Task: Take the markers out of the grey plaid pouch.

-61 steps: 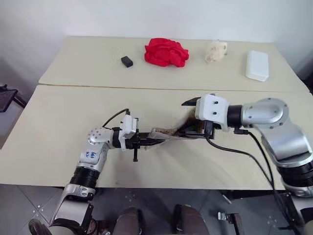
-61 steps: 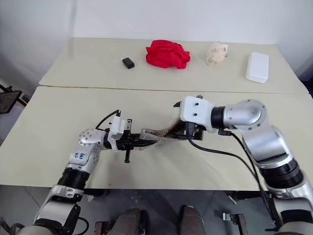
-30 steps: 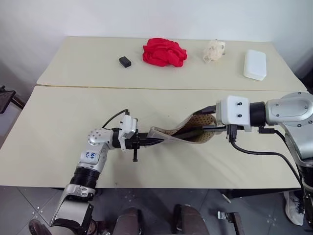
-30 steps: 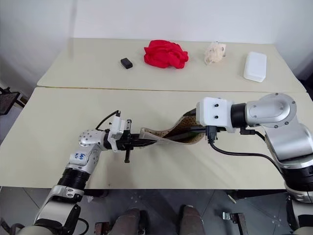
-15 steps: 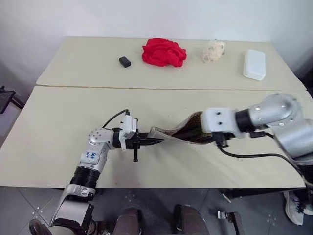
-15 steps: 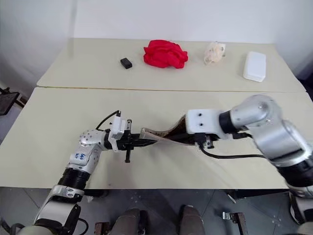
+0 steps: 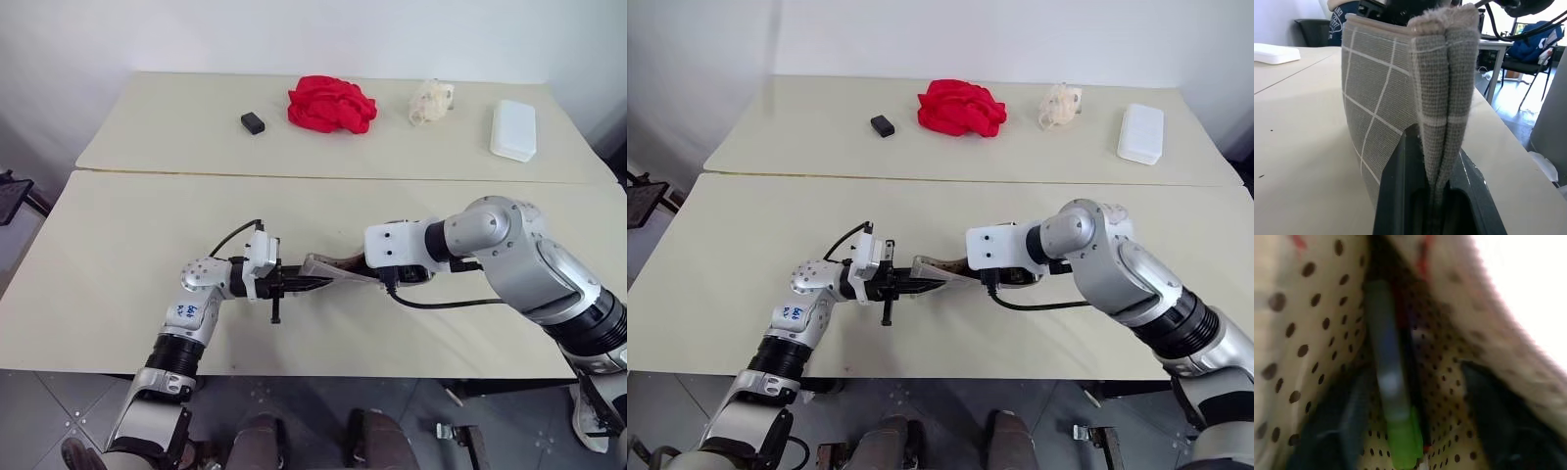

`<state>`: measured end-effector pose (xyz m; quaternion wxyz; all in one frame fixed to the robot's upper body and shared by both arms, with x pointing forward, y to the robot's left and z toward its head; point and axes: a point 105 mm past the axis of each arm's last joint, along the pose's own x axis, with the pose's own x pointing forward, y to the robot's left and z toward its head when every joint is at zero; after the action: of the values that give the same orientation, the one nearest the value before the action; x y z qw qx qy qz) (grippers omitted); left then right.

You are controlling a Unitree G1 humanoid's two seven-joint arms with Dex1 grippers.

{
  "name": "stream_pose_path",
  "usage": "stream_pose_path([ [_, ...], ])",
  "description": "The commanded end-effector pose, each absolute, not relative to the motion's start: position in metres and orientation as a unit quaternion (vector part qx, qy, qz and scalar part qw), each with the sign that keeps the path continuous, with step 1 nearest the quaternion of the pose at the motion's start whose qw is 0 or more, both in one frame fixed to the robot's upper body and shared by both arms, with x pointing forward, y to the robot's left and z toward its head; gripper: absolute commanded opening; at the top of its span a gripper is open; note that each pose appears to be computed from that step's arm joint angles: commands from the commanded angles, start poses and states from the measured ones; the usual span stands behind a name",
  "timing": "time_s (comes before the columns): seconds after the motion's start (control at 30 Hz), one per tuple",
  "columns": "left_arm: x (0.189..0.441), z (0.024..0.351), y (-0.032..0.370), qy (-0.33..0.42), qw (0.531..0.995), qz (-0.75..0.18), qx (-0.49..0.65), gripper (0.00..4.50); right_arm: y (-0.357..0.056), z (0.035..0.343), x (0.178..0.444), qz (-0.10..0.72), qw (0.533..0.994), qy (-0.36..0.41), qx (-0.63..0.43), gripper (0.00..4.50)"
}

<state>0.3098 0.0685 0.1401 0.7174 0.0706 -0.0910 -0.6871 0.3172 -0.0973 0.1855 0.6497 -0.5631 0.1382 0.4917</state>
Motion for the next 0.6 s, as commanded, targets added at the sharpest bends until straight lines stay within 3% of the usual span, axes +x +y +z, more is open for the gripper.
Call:
stream_pose_path([
  [0.03, 0.309, 0.149, 0.065, -0.109, 0.71, -0.691, 0.079, 0.0, -0.094, 0.192, 0.32, 0.482, 0.647, 0.123, -0.578, 4.27],
  [0.07, 0.309, 0.149, 0.065, -0.109, 0.71, -0.691, 0.078, 0.0, -0.094, 0.191, 0.32, 0.483, 0.647, 0.123, -0.578, 4.47],
  [0.5, 0.309, 0.151, 0.065, -0.112, 0.709, -0.692, 0.074, 0.0, -0.082, 0.171, 0.344, 0.468, 0.639, 0.113, -0.6, 4.47],
  [0.6, 0.309, 0.151, 0.065, -0.112, 0.709, -0.692, 0.074, 0.0, -0.082, 0.17, 0.348, 0.458, 0.635, 0.108, -0.612, 3.53],
])
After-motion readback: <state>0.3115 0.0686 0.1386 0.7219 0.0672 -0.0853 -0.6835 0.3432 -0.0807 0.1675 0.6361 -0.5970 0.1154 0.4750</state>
